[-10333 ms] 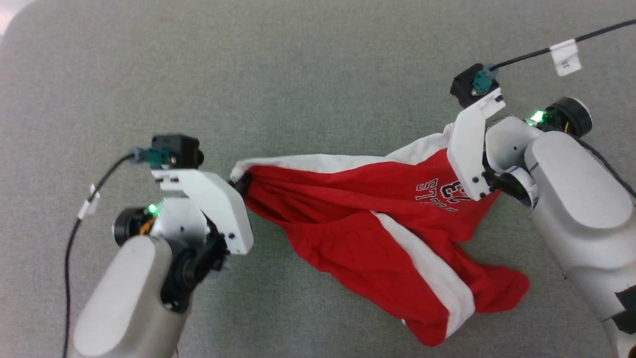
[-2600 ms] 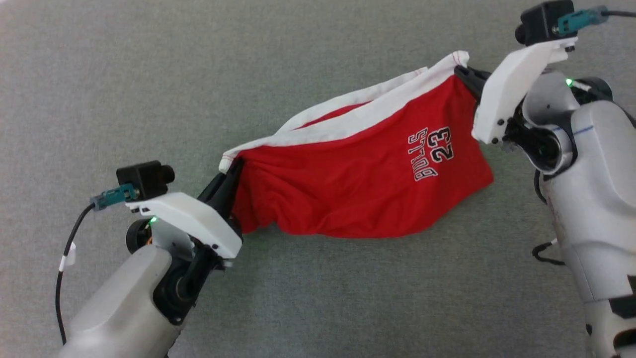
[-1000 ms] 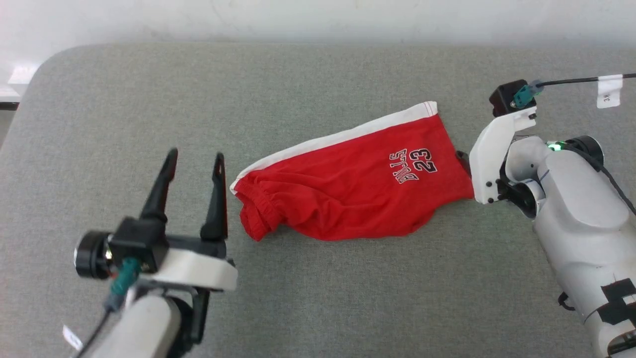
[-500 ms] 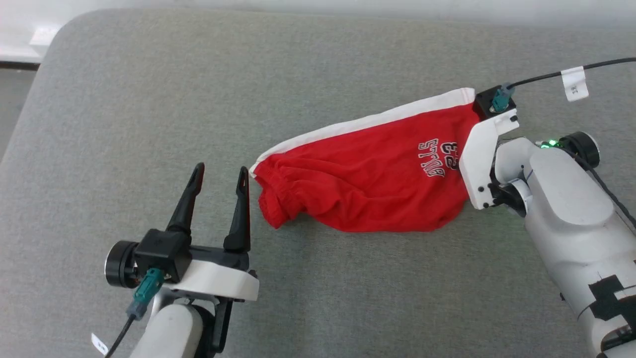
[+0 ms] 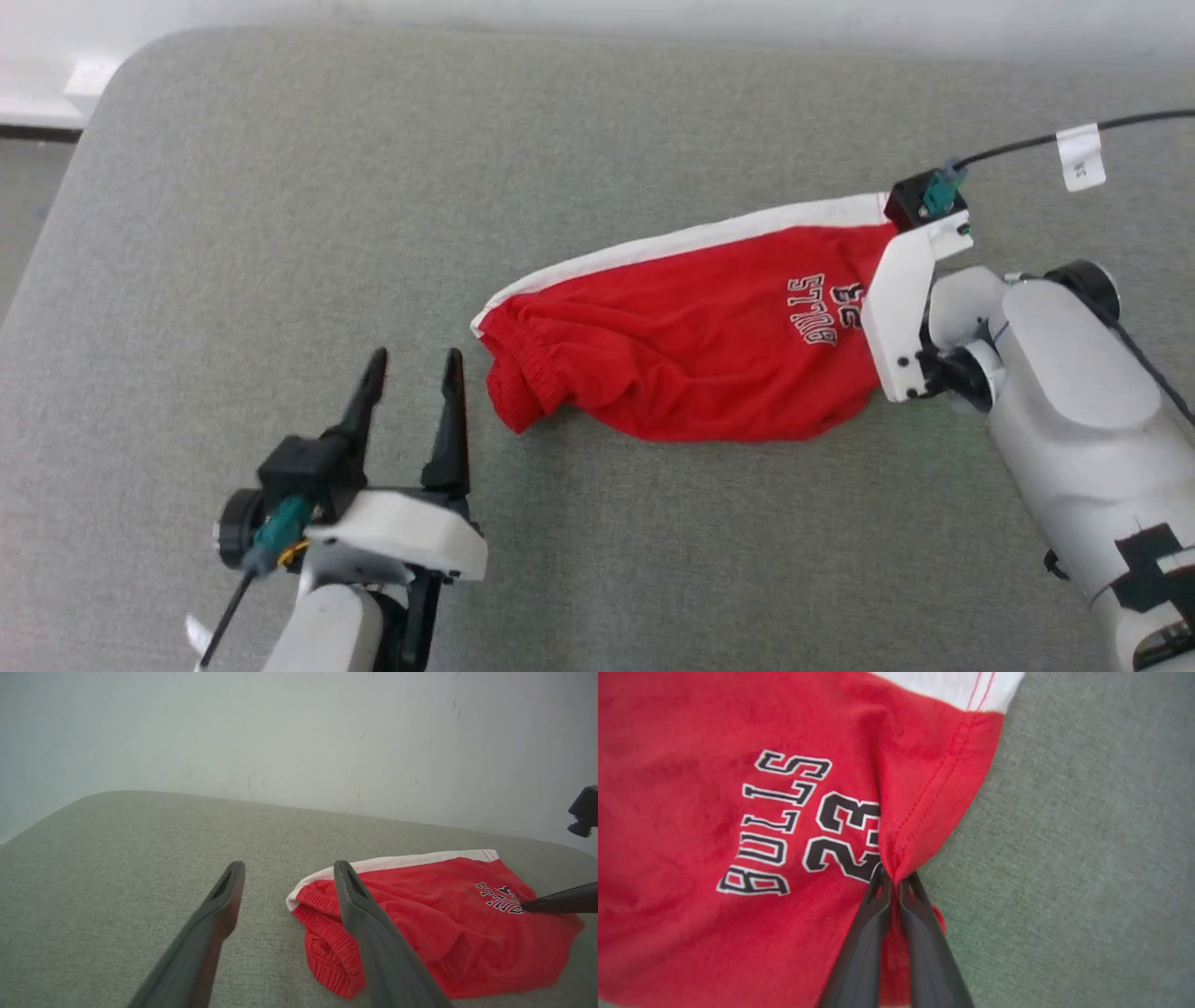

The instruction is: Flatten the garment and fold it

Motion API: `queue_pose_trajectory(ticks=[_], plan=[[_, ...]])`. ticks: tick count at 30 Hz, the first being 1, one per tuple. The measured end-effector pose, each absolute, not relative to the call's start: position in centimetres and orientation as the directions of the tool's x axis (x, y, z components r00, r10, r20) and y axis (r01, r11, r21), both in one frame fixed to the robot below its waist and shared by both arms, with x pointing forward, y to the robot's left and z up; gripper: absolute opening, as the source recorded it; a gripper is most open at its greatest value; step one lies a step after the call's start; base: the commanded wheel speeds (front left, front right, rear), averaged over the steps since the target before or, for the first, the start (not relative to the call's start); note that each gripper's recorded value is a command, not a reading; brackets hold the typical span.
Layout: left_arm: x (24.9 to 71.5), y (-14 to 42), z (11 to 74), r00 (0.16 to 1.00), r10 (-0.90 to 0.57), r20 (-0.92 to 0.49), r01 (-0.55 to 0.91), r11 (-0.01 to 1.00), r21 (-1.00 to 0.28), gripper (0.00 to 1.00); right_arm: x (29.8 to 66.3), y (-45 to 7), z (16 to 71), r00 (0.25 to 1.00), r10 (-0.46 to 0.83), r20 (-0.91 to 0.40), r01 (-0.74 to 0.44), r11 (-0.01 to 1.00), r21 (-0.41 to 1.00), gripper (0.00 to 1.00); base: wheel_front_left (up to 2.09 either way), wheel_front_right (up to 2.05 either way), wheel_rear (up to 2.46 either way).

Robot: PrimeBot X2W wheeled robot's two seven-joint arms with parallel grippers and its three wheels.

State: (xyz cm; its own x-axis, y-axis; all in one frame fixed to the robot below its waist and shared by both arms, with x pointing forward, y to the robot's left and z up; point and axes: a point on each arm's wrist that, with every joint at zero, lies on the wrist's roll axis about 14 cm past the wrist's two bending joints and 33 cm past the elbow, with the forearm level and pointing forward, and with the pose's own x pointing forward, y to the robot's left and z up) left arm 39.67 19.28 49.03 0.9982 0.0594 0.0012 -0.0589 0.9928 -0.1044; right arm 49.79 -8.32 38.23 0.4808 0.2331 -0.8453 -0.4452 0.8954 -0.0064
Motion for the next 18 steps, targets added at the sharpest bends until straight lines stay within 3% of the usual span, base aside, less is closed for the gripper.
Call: queue_pose_trajectory(ticks=[9,18], plan=[[41.7,14.7,47.4,0.922,-0.067,-0.382,-0.026,0.972,-0.233,1.00,48.6,-9.7,39.2,0.505,0.225,-0.834,-0.440,0.898,-0.024,0.00,0.00,0.00,0.00],[41.4,15.1,41.8,0.719,-0.038,-0.694,-0.042,0.994,-0.099,1.00,48.8,-9.4,38.9,0.498,0.240,-0.833,-0.462,0.887,-0.020,0.00,0.00,0.00,0.00]])
